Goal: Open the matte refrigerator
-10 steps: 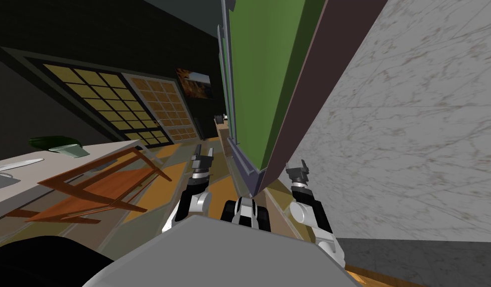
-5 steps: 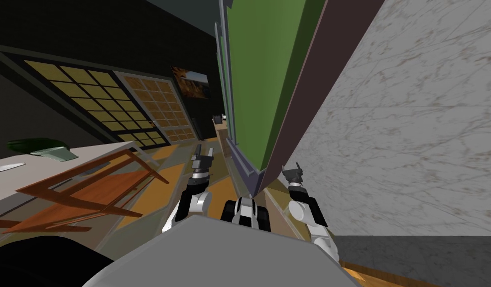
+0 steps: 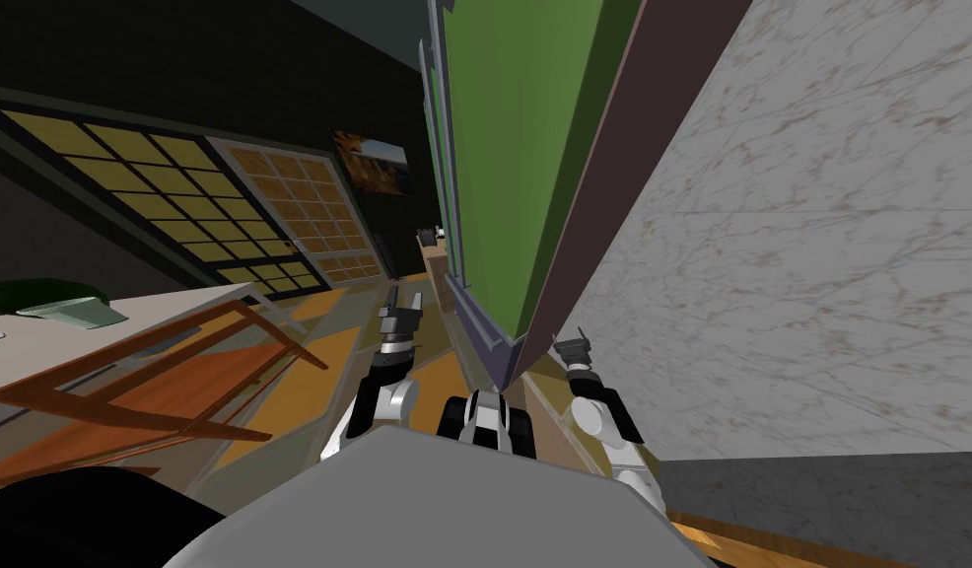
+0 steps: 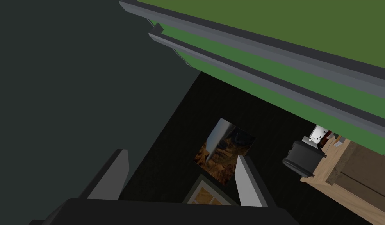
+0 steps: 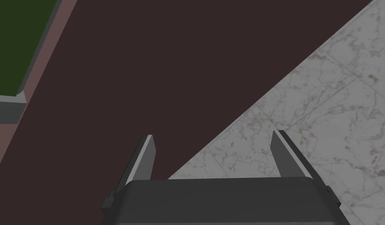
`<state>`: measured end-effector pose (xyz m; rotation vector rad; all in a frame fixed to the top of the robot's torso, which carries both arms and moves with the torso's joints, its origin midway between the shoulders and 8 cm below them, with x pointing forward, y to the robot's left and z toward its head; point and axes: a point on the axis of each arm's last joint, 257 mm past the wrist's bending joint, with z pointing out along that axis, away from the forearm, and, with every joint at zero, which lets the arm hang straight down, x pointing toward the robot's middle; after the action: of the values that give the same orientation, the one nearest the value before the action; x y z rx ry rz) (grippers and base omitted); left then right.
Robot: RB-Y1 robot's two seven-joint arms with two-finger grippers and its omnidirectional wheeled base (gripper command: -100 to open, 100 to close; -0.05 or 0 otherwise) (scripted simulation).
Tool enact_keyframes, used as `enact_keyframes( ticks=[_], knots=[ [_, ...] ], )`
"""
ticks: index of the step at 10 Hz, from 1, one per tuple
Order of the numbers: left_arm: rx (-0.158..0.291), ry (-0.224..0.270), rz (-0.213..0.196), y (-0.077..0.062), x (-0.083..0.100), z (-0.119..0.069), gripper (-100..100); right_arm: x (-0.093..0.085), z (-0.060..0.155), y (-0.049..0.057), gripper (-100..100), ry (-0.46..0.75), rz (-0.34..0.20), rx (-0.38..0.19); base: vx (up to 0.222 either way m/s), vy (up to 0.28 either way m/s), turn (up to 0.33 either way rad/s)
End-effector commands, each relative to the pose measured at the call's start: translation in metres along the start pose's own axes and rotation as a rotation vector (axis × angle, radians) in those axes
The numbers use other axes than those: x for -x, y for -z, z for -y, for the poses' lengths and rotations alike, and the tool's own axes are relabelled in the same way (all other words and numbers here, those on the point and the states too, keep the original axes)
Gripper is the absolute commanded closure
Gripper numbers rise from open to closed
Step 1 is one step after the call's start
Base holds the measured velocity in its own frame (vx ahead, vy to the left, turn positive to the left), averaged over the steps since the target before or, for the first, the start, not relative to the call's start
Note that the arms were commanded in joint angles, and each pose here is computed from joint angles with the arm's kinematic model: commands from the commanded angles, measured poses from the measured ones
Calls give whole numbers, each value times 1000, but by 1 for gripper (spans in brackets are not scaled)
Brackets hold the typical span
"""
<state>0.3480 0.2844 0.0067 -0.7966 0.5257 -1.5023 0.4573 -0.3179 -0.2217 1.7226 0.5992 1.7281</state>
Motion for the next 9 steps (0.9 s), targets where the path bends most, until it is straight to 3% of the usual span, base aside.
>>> enact_keyframes(
  ticks=[1,3,4,6,7,8,9],
  knots=[
    [0,0,0,0,0,0,0,19,28,-3,-100,-70,43,-79,20,19,-77],
    [0,0,0,0,0,0,0,20,28,-3,-100,-108,49,-78,19,18,-22],
    [0,0,0,0,0,0,0,34,52,-1,-100,-150,85,-146,18,19,-100],
    [0,0,0,0,0,0,0,35,52,-1,-100,-188,89,-146,17,18,-11],
    [0,0,0,0,0,0,0,47,76,2,-100,-229,125,-215,29,22,-67],
    [0,0,0,0,0,0,0,48,77,2,-100,-264,129,-213,26,23,-56],
    [0,0,0,0,0,0,0,59,97,7,-100,-301,163,-268,26,25,-85]
  ],
)
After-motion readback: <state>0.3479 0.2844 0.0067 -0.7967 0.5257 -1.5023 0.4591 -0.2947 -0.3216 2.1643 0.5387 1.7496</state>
